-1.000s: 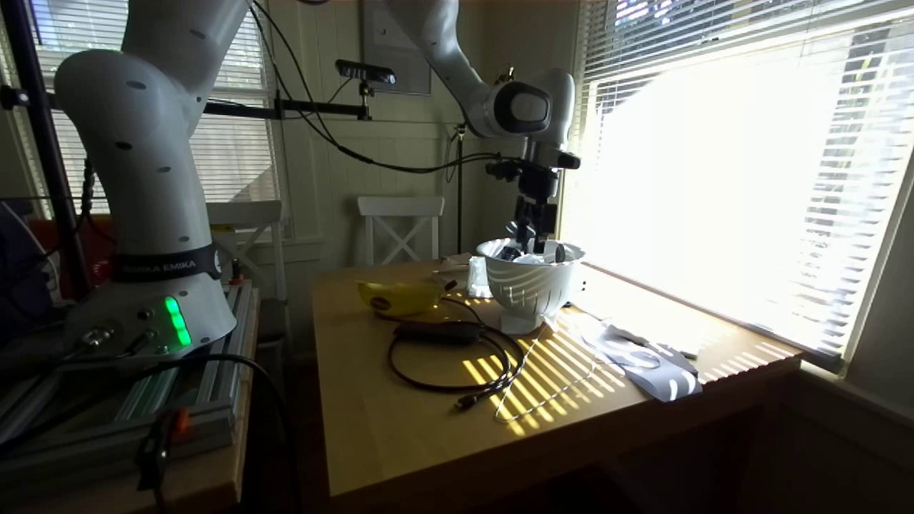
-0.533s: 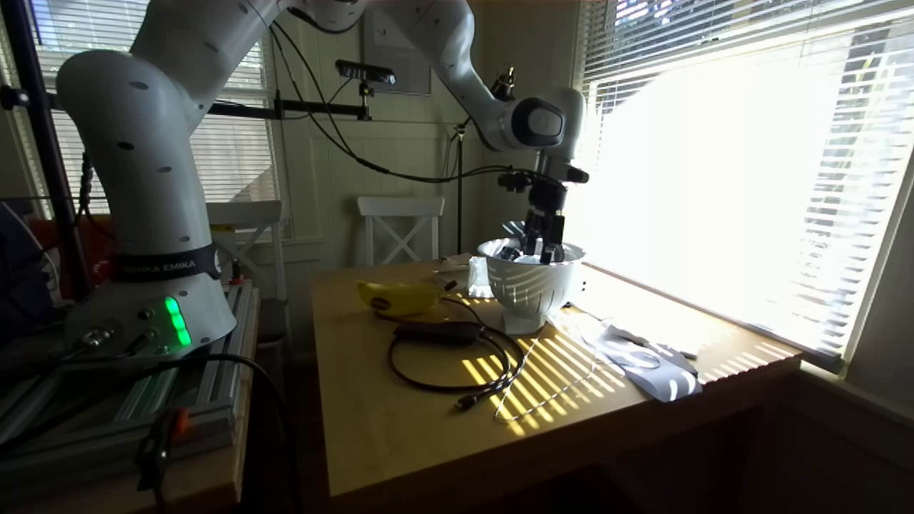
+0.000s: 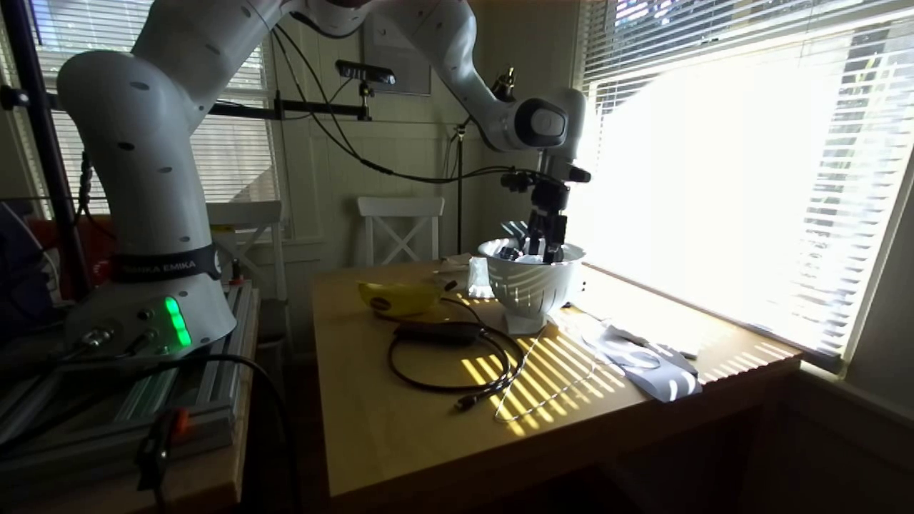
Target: Take the stapler and spatula out of the white colander.
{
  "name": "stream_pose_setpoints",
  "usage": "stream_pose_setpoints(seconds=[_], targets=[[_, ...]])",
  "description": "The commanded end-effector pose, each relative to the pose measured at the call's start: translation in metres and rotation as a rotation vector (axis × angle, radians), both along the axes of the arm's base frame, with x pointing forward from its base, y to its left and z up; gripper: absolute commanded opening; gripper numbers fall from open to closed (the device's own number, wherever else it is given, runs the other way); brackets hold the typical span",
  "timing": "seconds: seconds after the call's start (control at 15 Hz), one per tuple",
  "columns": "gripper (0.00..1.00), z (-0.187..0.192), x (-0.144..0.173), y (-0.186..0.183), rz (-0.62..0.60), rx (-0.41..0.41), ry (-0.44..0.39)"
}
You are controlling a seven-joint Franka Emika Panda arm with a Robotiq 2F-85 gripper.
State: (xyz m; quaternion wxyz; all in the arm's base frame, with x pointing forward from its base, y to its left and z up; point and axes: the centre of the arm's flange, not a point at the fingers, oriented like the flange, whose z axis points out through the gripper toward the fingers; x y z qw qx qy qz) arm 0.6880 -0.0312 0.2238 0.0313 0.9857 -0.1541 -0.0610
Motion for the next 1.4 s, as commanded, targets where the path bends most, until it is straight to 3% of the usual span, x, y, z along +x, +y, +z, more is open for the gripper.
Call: stream_pose_setpoints(seconds=[0.0,0.33,1.0,1.33], targets=[[1.00,0.003,-0.009,0.004,-0.002,-0.022,-0.015],[1.00,0.007,-0.009,0.023,0.081,-0.078,-0.068],[1.00,-0.018,0.018,0.028,0.232,-0.076,-0.065],[1.00,-0.041,0.032,0.052,0.284,-0.100,-0.037]])
